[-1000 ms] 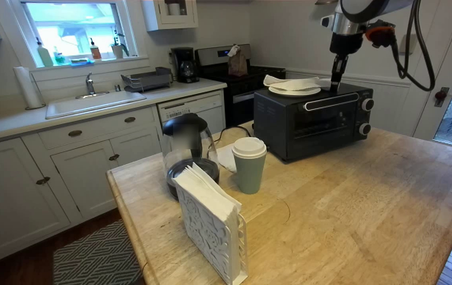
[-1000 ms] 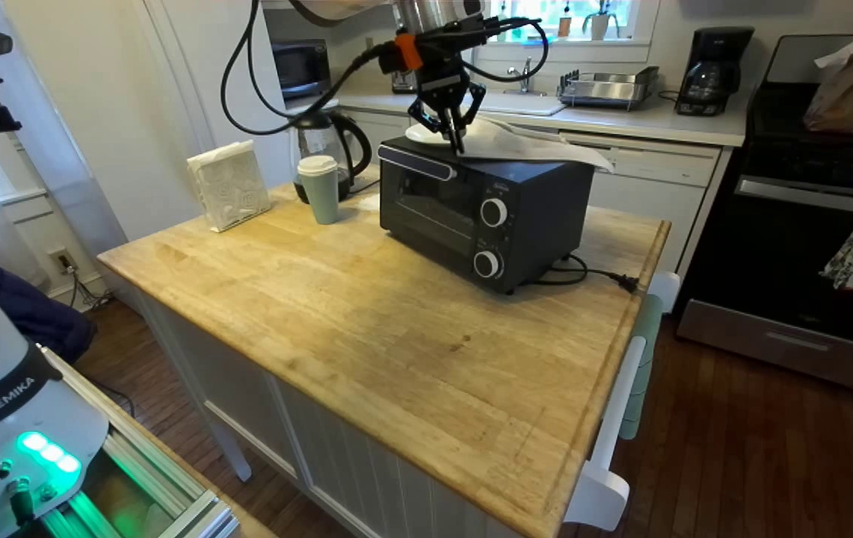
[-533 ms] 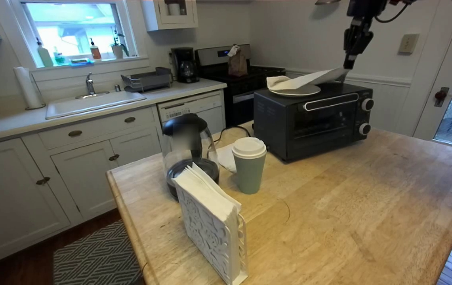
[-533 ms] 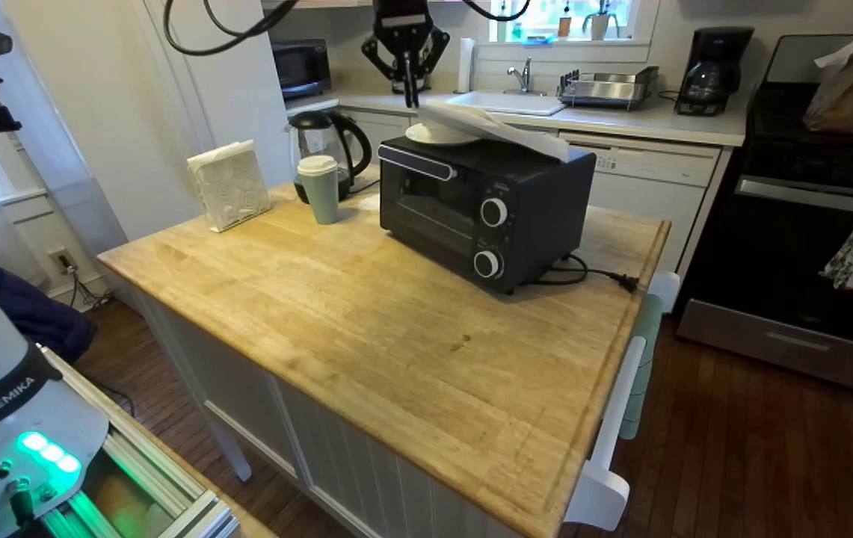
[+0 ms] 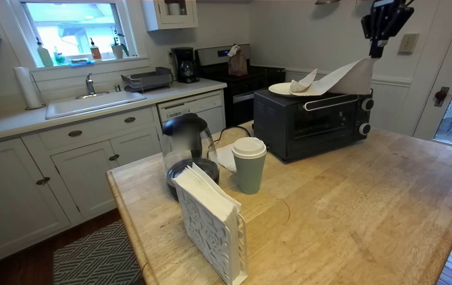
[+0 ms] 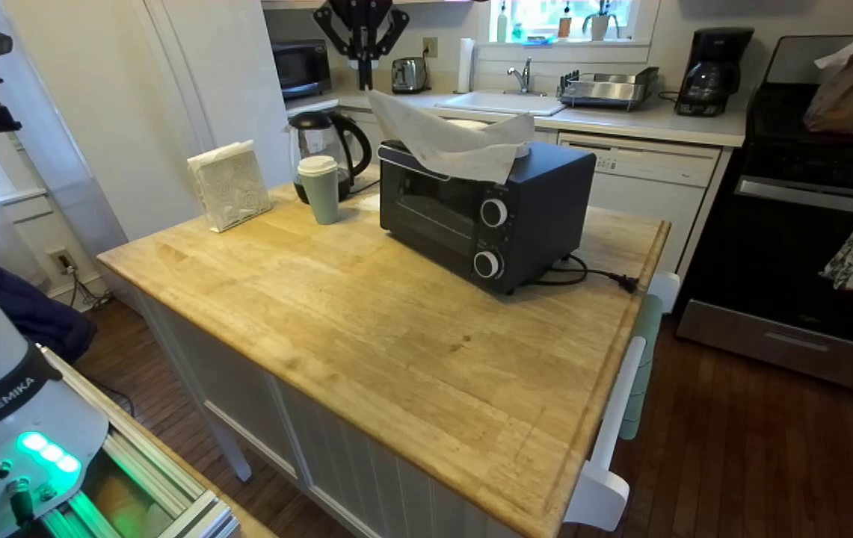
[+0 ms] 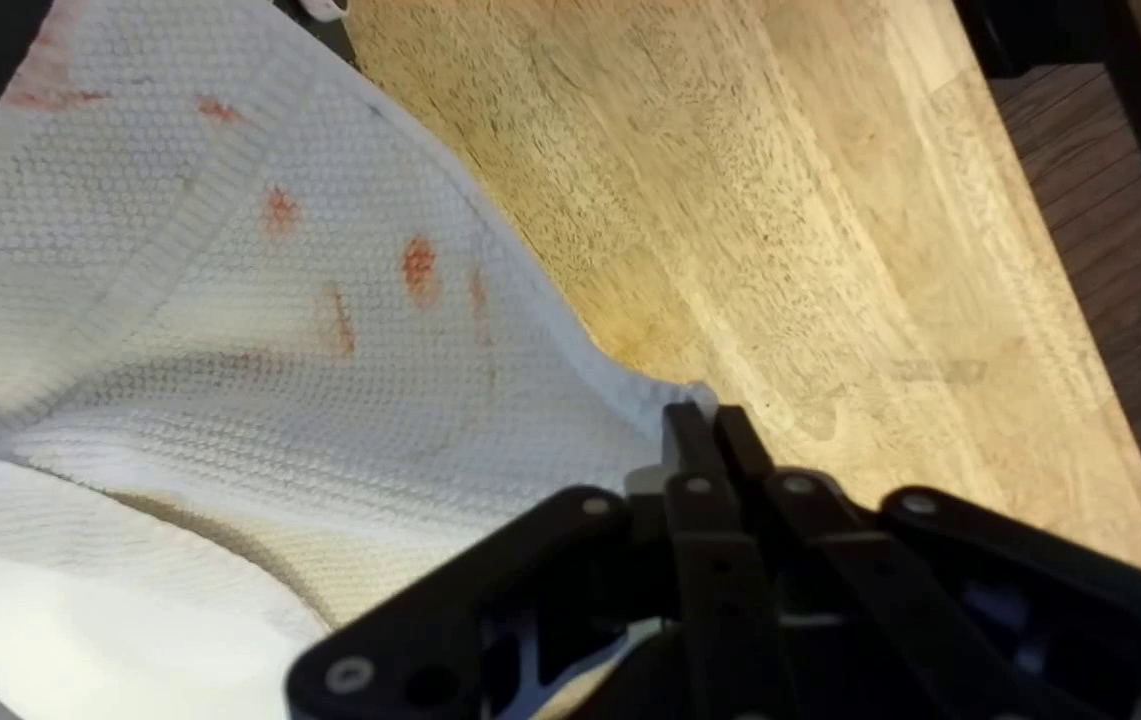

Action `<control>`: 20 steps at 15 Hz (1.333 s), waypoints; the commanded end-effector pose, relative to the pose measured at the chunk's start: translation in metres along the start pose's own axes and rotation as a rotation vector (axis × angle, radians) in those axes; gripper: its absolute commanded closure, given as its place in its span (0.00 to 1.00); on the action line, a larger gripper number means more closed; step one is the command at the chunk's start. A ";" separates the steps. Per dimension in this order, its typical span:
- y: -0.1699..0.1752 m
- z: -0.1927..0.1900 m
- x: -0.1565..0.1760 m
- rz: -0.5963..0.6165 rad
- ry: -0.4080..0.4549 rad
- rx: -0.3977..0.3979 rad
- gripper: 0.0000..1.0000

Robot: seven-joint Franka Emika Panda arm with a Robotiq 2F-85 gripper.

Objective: Remove the towel from the plate which is on top of the oven and spread it on the table

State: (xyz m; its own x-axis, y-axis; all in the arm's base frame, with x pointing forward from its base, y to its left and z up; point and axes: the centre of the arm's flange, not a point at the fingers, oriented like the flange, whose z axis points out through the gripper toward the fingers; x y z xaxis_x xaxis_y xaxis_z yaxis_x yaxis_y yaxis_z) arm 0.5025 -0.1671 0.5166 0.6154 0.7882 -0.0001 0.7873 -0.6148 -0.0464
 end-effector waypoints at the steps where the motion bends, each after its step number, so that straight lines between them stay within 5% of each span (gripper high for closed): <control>1: -0.026 0.000 0.012 -0.057 0.009 0.001 0.99; 9: -0.122 0.027 0.045 -0.310 -0.072 0.316 0.99; 10: -0.099 0.028 0.049 -0.263 -0.068 0.269 0.99; 14: -0.101 0.029 0.050 -0.267 -0.071 0.276 0.99; 20: -0.162 0.059 0.122 -0.372 0.001 0.270 0.99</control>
State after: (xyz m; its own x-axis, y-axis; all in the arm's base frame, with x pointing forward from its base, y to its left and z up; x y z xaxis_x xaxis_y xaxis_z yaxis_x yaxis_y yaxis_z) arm 0.4556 -0.0151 0.4784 0.3209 0.9467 0.0266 0.8972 -0.2949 -0.3289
